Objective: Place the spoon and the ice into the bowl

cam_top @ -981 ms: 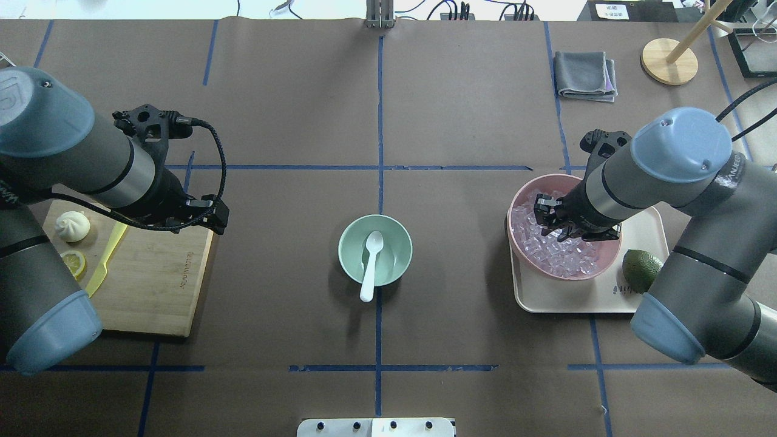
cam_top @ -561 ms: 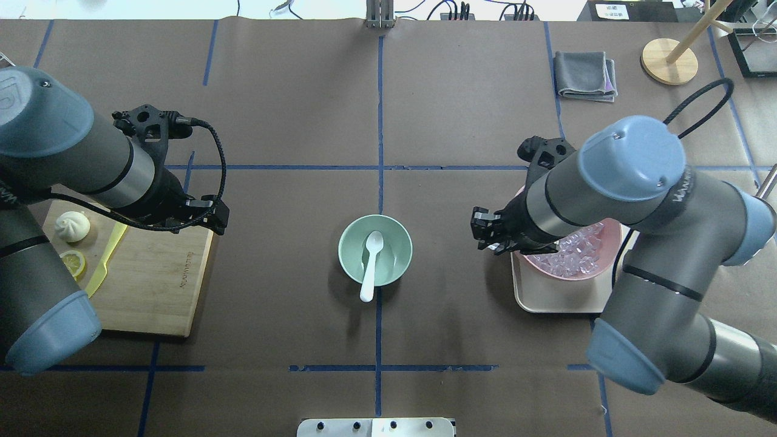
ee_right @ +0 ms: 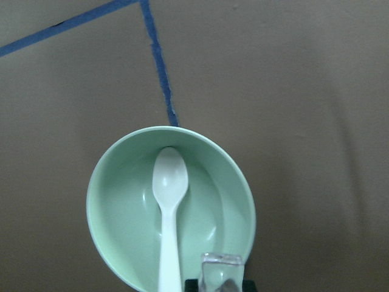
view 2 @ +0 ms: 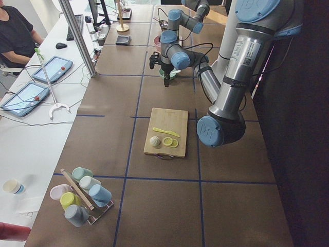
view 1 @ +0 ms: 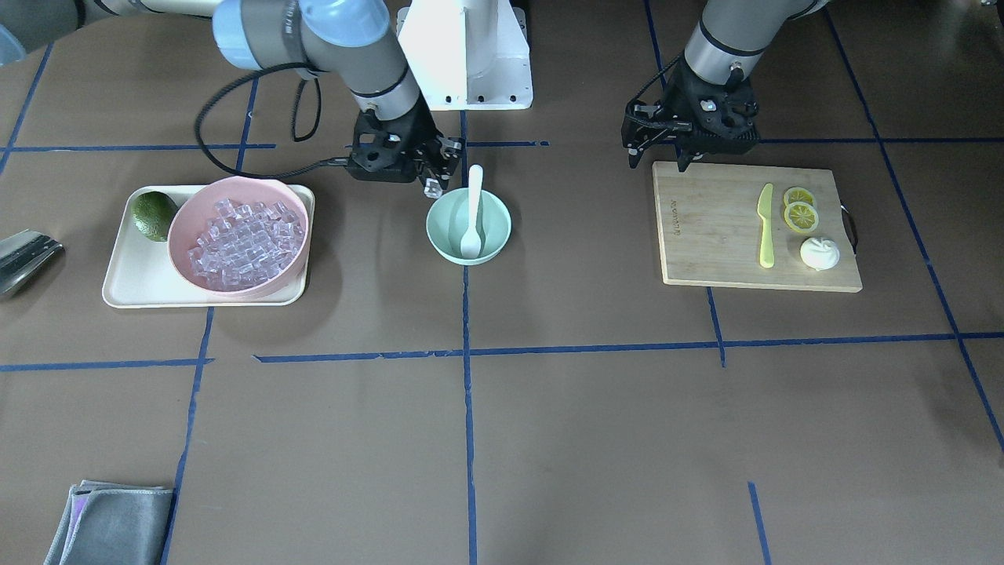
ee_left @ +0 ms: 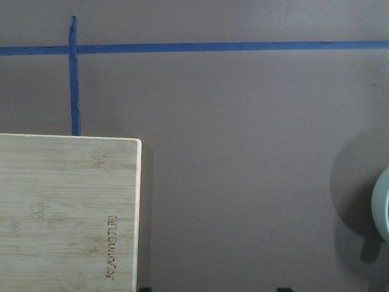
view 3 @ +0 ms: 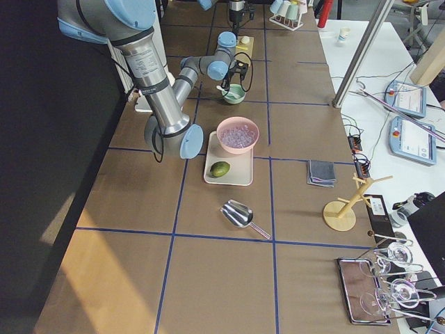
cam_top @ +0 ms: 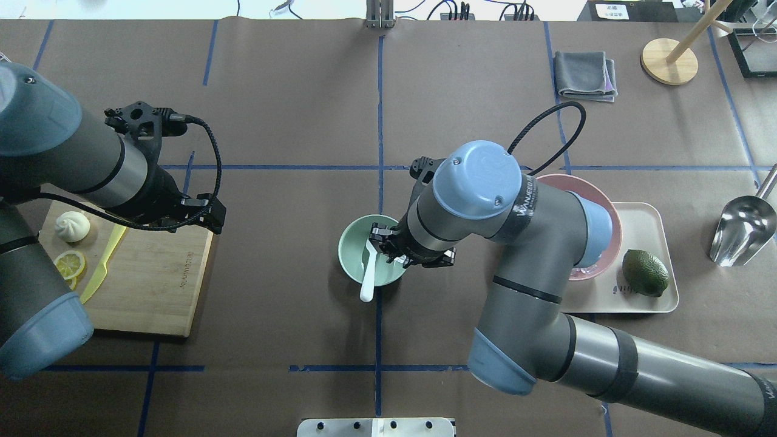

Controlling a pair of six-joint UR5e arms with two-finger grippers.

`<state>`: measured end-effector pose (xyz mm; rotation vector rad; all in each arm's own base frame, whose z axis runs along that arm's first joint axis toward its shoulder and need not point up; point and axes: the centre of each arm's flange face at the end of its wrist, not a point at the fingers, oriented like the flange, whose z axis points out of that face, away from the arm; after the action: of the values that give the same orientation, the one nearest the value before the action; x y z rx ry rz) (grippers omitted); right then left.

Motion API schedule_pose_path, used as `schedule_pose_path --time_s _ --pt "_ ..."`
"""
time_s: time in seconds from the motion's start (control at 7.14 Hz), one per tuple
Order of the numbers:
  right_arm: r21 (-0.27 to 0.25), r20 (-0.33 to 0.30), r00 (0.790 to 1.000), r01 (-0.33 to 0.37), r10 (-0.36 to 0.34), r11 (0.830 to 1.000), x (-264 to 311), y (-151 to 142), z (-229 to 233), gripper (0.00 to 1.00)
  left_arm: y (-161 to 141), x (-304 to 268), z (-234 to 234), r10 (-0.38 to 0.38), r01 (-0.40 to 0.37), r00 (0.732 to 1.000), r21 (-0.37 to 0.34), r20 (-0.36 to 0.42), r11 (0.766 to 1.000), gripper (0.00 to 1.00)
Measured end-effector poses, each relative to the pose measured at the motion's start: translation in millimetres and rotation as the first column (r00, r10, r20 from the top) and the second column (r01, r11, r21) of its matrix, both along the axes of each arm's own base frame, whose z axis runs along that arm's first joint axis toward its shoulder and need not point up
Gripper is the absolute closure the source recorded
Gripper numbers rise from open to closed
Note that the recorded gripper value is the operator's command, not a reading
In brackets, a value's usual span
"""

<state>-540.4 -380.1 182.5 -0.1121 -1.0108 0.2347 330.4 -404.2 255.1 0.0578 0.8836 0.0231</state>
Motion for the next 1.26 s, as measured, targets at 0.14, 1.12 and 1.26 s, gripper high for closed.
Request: schedule_pose_path --time_s 0.14,1.12,1.26 --pt "0.006 0.019 1.0 -0.001 0.001 1.0 -15.6 -2.7 1.0 0.34 1.0 -1.9 0.8 -0.001 0.001 1.0 -0.001 0.001 1.0 0.24" --pt "-0.047 0.055 0.997 -0.052 0.054 0.998 56.7 -59.2 25.9 0.01 8.5 -21.7 22.1 -0.001 0.001 1.0 -0.006 0.023 1.0 0.23" --pt "-0.079 0.067 0.995 -0.072 0.077 0.994 121.5 -81.5 49.0 0.01 14.8 -41.0 41.7 0.019 -0.02 0.999 0.014 0.048 1.0 0.22"
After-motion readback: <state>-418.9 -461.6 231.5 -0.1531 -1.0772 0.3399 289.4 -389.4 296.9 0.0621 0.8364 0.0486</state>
